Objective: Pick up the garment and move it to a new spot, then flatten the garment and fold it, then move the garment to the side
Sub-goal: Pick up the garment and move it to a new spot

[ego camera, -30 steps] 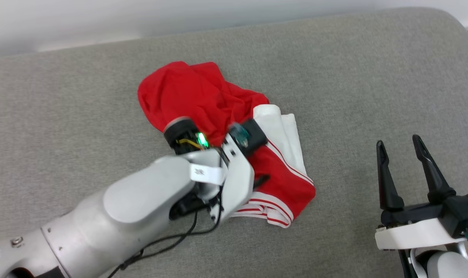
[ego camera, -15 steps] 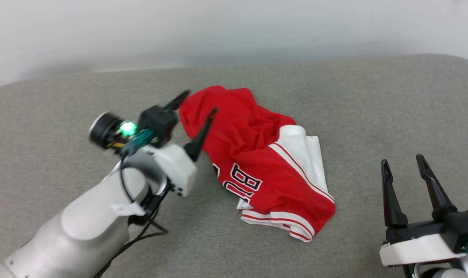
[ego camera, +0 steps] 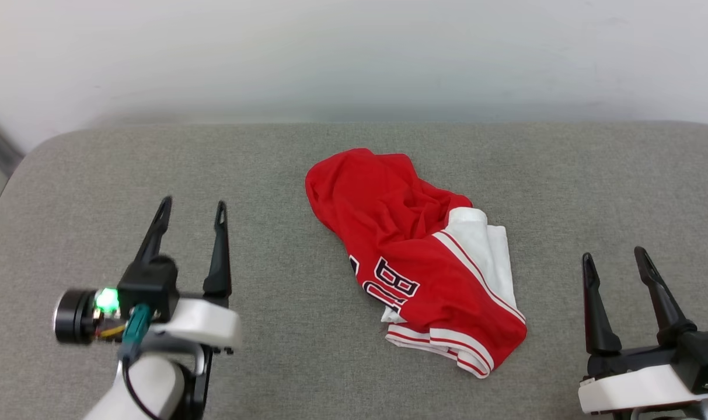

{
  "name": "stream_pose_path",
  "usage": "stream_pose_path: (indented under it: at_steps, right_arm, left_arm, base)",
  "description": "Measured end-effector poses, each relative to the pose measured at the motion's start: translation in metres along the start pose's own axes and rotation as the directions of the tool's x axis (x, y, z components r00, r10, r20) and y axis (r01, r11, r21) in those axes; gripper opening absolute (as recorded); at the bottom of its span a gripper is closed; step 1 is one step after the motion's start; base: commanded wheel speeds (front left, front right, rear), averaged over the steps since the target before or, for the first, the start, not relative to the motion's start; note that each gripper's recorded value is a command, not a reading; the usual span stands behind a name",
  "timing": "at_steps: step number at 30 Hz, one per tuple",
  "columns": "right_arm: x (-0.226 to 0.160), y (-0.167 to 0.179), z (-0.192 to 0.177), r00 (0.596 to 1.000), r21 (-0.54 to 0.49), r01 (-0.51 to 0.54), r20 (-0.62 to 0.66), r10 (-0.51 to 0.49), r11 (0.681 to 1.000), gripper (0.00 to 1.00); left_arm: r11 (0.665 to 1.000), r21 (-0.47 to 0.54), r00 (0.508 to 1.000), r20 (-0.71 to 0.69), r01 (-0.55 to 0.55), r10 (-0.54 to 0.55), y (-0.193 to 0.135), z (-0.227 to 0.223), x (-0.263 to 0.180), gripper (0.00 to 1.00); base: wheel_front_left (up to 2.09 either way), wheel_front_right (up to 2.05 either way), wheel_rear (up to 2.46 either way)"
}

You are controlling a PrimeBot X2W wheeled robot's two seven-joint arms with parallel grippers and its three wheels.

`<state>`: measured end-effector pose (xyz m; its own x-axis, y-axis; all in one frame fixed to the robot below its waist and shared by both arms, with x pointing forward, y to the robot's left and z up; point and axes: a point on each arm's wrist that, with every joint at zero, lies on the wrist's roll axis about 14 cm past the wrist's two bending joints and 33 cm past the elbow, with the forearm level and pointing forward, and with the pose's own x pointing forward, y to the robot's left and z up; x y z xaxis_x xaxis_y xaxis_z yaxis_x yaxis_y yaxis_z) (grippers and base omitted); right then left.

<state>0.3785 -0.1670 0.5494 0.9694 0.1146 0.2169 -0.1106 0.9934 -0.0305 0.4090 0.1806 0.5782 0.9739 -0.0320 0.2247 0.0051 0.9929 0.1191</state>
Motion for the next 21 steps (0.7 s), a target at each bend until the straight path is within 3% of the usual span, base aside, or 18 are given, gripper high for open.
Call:
stream_pose_path:
  at_steps: [7, 21]
  right_arm:
    - [-0.005, 0.002, 0.001, 1.000, 0.028, 0.000, 0.001, 0.000, 1.000, 1.00]
    - [-0.026, 0.001, -0.009, 0.999, 0.067, 0.017, -0.044, -0.014, 0.998, 1.00]
  left_arm:
    - [0.997, -0.029, 0.997, -0.027, -0.069, 0.068, 0.002, -0.013, -0.036, 1.00]
    - [0.997, -0.050, 0.996, -0.070, -0.060, 0.056, -0.008, -0.030, -0.066, 1.00]
  base:
    - [0.00, 0.00, 0.00]
    - [0.00, 0.00, 0.00]
